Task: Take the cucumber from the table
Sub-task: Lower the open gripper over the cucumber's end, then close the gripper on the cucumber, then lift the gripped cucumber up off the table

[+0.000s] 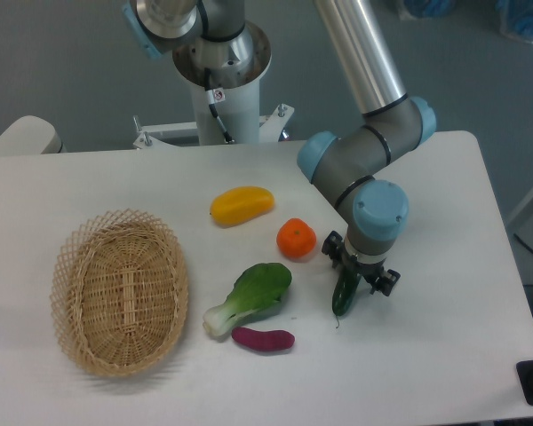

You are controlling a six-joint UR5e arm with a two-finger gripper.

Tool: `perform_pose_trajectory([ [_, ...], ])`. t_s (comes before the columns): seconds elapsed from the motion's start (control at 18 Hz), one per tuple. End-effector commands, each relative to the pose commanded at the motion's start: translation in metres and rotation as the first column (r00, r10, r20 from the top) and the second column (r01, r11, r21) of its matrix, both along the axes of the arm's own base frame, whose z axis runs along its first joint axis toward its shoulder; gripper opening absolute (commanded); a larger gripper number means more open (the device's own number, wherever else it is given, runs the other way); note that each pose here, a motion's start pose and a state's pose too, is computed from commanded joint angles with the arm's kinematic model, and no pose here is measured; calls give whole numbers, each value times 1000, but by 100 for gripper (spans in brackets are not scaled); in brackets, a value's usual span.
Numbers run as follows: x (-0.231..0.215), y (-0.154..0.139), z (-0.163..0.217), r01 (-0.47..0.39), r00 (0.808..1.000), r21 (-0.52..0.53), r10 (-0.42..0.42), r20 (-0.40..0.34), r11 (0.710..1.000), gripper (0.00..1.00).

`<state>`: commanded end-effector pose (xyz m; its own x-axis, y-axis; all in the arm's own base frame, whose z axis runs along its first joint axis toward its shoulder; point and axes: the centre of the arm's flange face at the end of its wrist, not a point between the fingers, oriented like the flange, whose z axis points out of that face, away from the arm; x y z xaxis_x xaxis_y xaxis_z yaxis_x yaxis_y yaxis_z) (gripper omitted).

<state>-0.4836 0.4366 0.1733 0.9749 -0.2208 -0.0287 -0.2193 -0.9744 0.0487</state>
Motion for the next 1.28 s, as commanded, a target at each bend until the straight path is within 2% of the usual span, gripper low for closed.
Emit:
perform_pose_trajectory([
  [0.11, -3, 3, 7, -5, 1000, 6, 5, -9, 1000, 24],
  [0.61, -21, 21, 55, 14, 998, 40, -11, -67, 999, 20],
  [0.89, -30, 50, 85, 44, 999, 30, -43, -30, 999, 19],
  [1.11, -37, 77, 100, 66, 998, 76, -64, -28, 995, 17],
  [1.28, -47, 89, 94, 71, 997, 90, -72, 0, 993, 17],
])
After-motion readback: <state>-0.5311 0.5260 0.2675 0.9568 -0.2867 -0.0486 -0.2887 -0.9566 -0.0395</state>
